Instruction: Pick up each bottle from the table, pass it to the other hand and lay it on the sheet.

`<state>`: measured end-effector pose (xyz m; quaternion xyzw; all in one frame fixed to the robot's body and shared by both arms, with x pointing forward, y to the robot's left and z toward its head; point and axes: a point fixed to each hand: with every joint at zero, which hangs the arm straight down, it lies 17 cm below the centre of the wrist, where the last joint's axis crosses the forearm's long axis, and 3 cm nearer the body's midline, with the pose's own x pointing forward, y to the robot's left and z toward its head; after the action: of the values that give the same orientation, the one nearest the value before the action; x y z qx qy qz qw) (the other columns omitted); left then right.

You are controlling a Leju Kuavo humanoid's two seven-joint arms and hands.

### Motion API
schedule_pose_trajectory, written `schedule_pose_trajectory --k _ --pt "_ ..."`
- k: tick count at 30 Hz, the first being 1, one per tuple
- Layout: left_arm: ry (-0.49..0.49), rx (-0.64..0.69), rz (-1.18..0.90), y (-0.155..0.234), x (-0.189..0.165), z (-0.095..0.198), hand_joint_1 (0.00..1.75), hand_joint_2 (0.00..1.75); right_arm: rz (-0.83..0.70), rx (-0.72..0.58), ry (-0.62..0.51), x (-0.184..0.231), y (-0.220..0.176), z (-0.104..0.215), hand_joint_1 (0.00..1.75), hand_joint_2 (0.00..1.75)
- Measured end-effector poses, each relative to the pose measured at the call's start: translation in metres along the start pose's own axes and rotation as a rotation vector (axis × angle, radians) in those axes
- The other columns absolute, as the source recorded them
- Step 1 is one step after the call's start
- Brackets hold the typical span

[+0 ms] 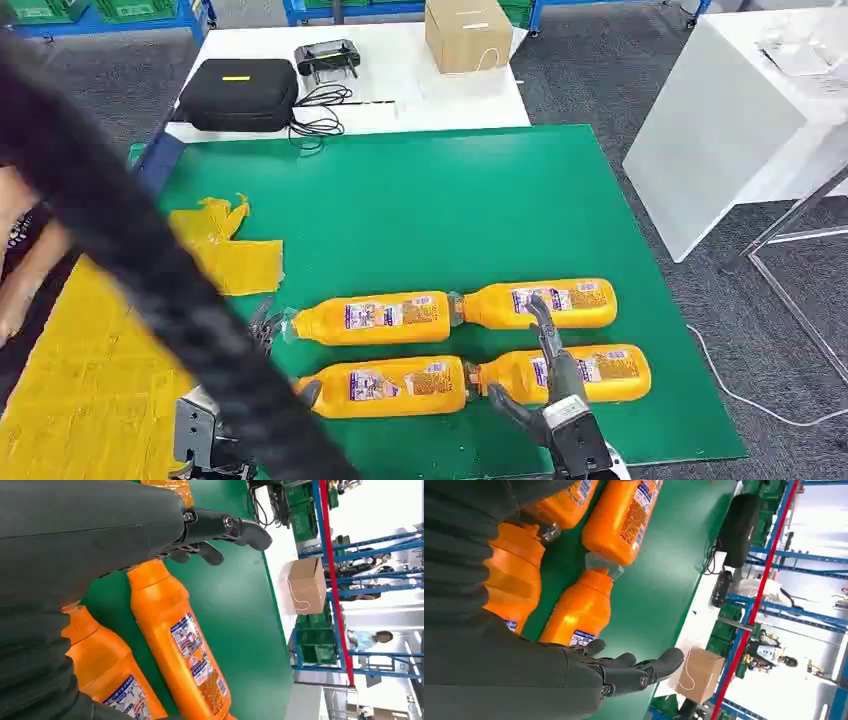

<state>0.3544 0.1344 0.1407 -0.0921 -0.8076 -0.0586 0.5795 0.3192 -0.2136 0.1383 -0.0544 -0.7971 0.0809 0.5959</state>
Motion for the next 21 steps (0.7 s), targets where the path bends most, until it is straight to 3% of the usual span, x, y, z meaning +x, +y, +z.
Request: schedule_pose_trajectory --k 15,16,17,18,19,21 --pt "0.0 0.0 0.0 0.0 0.0 0.0 0.0 1.75 0.0 0.0 0.0 0.0 0.0 0.0 0.0 1.75" --pt "0.0 0.0 0.0 0.0 0.0 0.0 0.94 1.75 0.0 0.0 0.0 0.0 0.0 0.0 0.0 1.75" --pt "0.0 0.0 0.0 0.0 0.0 0.0 1.75 1.75 0.0 0.0 0.0 0.0 0.0 0.0 0.58 1.75" --pt "0.0 0.0 0.0 0.0 0.0 0.0 1.75 1.75 0.0 0.0 0.0 0.0001 0.0 0.0 1.62 1.75" --pt "0.0 0.0 0.0 0.0 0.0 0.0 1.75 1.75 0.0 0.0 0.0 0.0 0.0 0.0 1.75 1.75" --pt "0.0 0.0 0.0 0.0 0.0001 0.0 1.75 1.75 0.0 0.0 0.0 0.0001 0.0 0.0 1.75 1.75"
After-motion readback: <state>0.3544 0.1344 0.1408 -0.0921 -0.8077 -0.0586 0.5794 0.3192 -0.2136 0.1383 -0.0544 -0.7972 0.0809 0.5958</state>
